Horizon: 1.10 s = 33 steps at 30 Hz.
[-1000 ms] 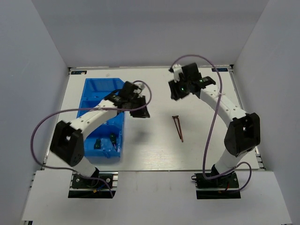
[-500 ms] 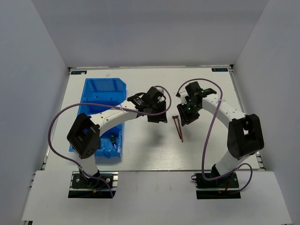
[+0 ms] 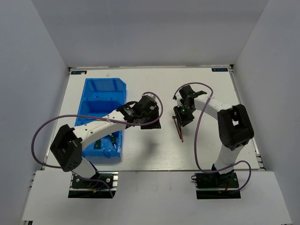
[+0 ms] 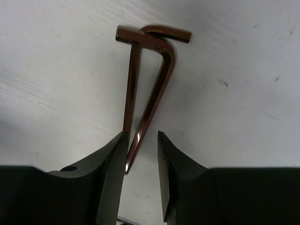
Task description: Sort the tools into containers
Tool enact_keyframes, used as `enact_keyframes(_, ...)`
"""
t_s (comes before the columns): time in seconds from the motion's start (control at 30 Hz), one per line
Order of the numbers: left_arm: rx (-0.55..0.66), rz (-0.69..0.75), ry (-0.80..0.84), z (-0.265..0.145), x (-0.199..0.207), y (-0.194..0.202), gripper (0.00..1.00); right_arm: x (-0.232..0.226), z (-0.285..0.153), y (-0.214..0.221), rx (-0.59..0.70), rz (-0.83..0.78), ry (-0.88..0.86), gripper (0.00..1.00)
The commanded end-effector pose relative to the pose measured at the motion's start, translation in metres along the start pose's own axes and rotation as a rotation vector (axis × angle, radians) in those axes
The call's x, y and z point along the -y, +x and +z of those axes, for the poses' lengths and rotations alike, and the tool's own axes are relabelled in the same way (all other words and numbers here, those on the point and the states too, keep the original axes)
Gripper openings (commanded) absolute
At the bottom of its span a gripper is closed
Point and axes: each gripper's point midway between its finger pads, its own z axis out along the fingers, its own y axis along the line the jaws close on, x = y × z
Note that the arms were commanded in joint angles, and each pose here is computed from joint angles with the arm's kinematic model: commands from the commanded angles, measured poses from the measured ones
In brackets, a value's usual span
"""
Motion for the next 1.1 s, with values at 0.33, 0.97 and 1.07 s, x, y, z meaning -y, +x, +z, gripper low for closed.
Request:
enact_keyframes(0.33,0.098,-0.049,-0.004,-0.031,-0.004,-0.003,0.57,0.022,0.032,-0.023,0.081,0.022,0.257,0.35)
enact_keyframes(0.97,0.112,-0.062,0.007,-0.041,-0.011,0.006,0.57,0.009,0.03,-0.021,0.061,0.057,0.22,0.0)
enact_keyframes(1.07,0.154,-0.053,0.052,-0.049,-0.002,-0.004,0.57,-0.02,0.003,-0.051,0.152,-0.015,0.068,0.0)
